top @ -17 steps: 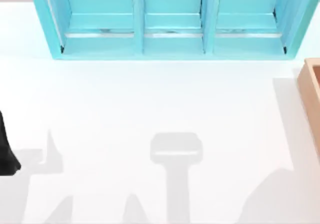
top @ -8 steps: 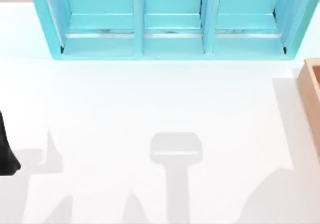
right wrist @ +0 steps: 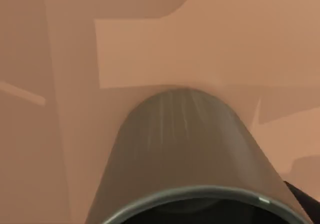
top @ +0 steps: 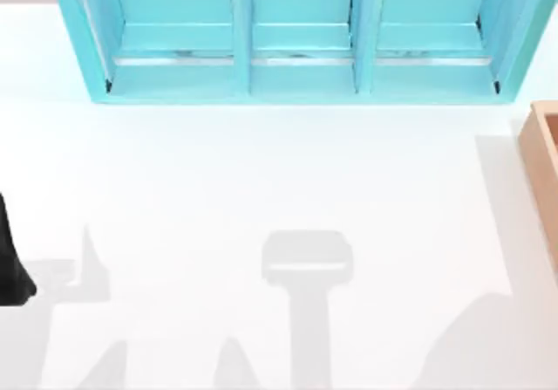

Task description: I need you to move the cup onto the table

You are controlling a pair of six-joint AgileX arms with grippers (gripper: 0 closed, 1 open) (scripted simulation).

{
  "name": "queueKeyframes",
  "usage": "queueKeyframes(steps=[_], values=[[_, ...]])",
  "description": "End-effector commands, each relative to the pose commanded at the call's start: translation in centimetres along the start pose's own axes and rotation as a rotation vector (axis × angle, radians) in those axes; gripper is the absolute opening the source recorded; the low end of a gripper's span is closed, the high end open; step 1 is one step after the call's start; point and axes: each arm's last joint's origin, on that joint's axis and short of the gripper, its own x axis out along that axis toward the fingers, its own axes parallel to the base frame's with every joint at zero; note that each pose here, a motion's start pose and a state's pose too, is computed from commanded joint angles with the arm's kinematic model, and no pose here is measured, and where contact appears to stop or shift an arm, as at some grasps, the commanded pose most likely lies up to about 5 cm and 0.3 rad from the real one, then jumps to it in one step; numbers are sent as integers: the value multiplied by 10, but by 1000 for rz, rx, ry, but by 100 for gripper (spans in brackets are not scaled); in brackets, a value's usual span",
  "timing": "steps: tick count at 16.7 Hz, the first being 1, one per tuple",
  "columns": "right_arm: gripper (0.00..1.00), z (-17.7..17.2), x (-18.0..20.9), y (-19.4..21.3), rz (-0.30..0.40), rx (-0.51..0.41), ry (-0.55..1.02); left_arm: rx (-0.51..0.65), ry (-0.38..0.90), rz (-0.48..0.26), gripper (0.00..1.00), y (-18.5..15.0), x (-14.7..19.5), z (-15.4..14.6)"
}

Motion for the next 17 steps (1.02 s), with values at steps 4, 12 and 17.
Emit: queueKeyframes(steps=[4,12,17], values=[[0,2,-4,4,1,-1,2,0,0,0,100,0,0,0],[0,5,-84,84,0,0,7,0,0,0,100,0,0,0],[0,0,-100,100,0,1,-1,0,0,0,100,0,0,0]])
